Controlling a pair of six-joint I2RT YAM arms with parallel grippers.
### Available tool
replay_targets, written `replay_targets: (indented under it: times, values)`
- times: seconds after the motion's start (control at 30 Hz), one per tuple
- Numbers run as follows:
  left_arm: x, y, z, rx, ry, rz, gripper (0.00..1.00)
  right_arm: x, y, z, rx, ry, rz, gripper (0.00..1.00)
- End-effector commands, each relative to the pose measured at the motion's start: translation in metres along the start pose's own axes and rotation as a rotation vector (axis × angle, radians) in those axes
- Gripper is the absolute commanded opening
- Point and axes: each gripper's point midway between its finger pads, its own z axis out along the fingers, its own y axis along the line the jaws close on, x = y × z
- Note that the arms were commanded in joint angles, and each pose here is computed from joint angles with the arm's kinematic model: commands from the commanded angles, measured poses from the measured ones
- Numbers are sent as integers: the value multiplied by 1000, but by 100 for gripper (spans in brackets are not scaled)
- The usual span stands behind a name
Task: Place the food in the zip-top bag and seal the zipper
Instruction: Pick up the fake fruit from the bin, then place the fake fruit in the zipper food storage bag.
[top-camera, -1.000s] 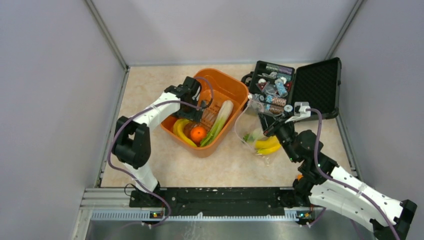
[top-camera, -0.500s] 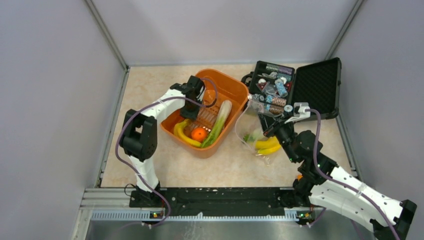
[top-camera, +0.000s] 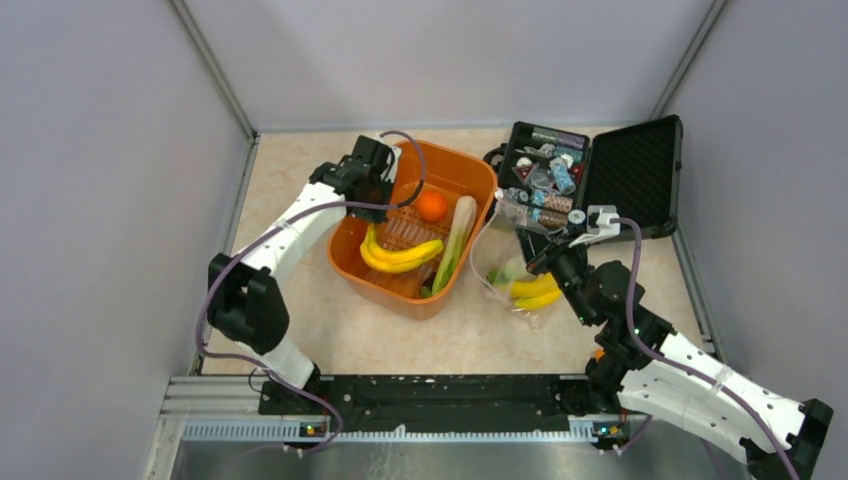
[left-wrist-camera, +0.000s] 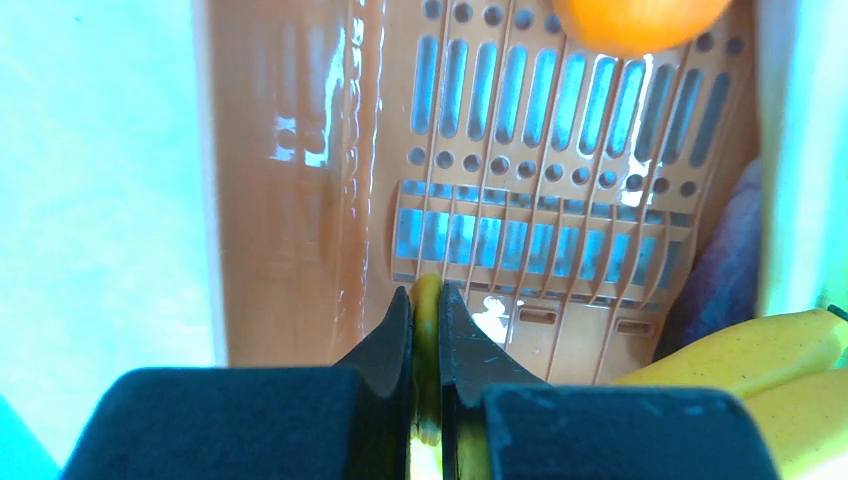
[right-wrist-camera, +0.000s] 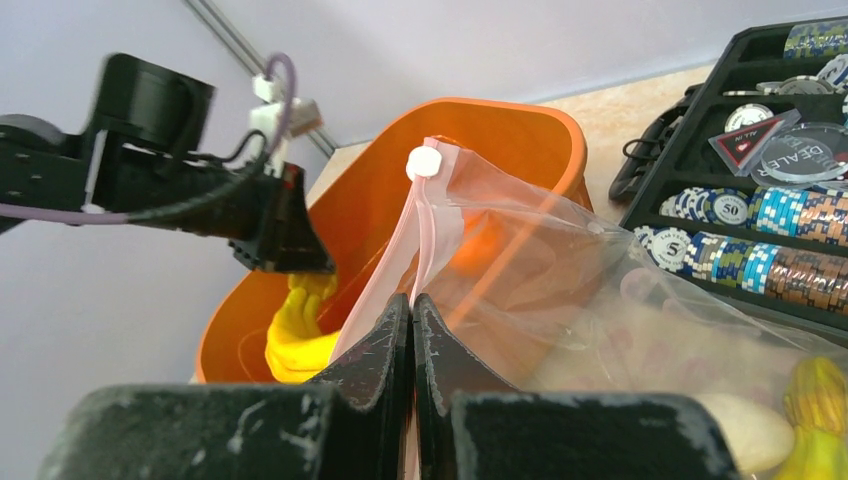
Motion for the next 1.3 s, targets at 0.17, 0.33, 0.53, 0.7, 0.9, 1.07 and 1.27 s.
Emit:
replay_targets:
  times: [0.17,0.33,0.53,0.7,0.9,1.07,1.27]
  values:
    - [-58,6,-85,-3,-388,-30,0,-10,5,1,-14,-43,41,0]
    - [-73,-5,-132,98,-656,-38,0,-8,7,3,-18,-35,60,0]
    - [-72,-42,-176,330,-842,52,0,-6,9,6,-12,-21,74,0]
    - [-77,-68,-218,403,-1071,154,0,-5,14,9,-11,8,83,0]
    - [-84,-100,-250,377,-1268,298,0,-7,28,14,-48,34,86,0]
    - [-88,-112,-271,345,-1413,393,0,-1,36,21,-46,98,81,0]
    - [-89,-118,-265,167,-1442,494,0,4,38,25,-44,117,88,0]
